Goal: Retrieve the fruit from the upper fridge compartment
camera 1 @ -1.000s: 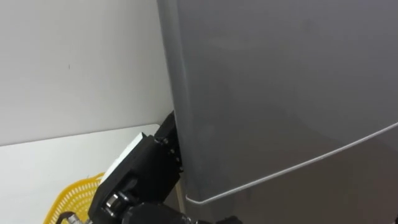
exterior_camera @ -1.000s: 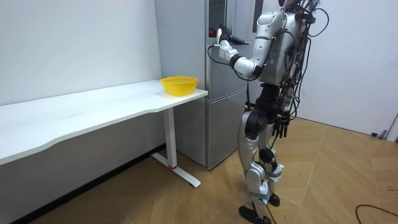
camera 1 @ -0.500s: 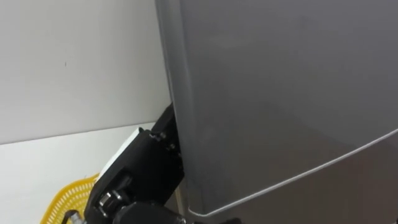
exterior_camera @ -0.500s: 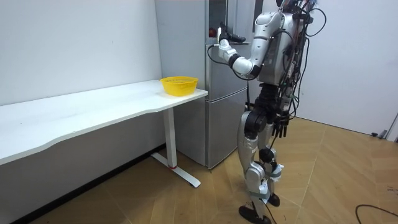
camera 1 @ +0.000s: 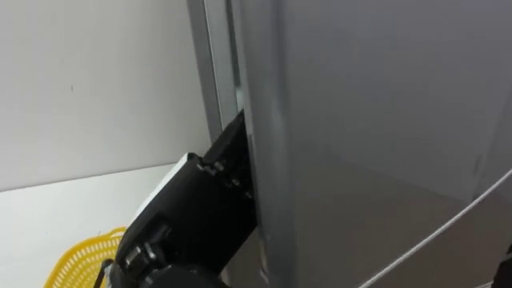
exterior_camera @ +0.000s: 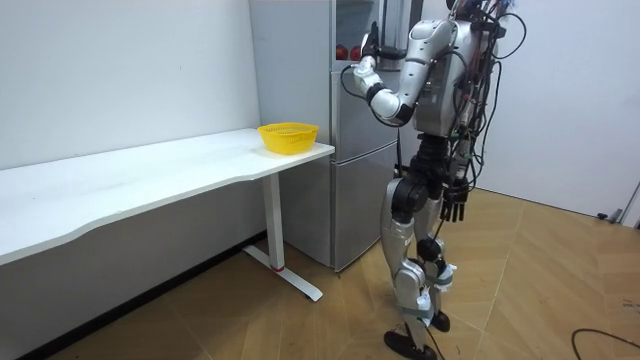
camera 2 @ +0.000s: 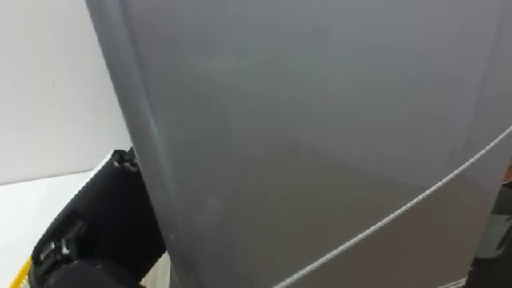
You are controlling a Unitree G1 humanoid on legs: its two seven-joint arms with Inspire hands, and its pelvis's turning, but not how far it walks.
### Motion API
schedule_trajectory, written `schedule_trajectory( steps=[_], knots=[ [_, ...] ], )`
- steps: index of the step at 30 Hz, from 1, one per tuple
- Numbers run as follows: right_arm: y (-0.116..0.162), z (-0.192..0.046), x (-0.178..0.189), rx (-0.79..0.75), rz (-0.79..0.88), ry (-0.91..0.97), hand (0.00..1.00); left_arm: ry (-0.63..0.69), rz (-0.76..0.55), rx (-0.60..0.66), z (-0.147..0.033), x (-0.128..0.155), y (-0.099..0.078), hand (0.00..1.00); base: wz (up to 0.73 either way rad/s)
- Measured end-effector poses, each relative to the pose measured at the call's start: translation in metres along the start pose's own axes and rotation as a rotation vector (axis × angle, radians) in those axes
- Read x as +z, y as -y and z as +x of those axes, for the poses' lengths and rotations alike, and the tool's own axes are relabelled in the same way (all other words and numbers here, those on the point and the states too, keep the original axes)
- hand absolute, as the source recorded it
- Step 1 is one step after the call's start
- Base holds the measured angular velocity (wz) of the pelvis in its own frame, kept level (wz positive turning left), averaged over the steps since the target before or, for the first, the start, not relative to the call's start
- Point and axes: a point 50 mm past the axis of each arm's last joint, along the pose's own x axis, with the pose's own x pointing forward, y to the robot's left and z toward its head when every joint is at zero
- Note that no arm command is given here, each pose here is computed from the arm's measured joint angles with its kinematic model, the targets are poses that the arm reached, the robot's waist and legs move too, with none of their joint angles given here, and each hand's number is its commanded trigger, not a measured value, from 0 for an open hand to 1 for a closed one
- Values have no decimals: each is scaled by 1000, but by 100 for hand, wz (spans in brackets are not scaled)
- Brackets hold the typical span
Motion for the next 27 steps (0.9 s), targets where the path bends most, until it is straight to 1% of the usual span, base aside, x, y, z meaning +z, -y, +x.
schedule_trajectory(
  steps=[4, 11, 15, 27],
  knots=[
    [1, 0, 1, -3, -1, 4, 0, 8, -5, -24, 4, 0, 1, 0, -5],
    [1, 0, 1, -8, 6, 4, 0, 39, -101, -64, 5, -1, 6, 0, -1],
    [6, -1, 7, -44, 5, 20, 0, 53, -154, -83, 7, -4, 10, 0, -10],
    [10, -2, 11, -81, 17, 30, 0, 61, -185, -152, 10, -6, 17, 0, -8]
  ],
)
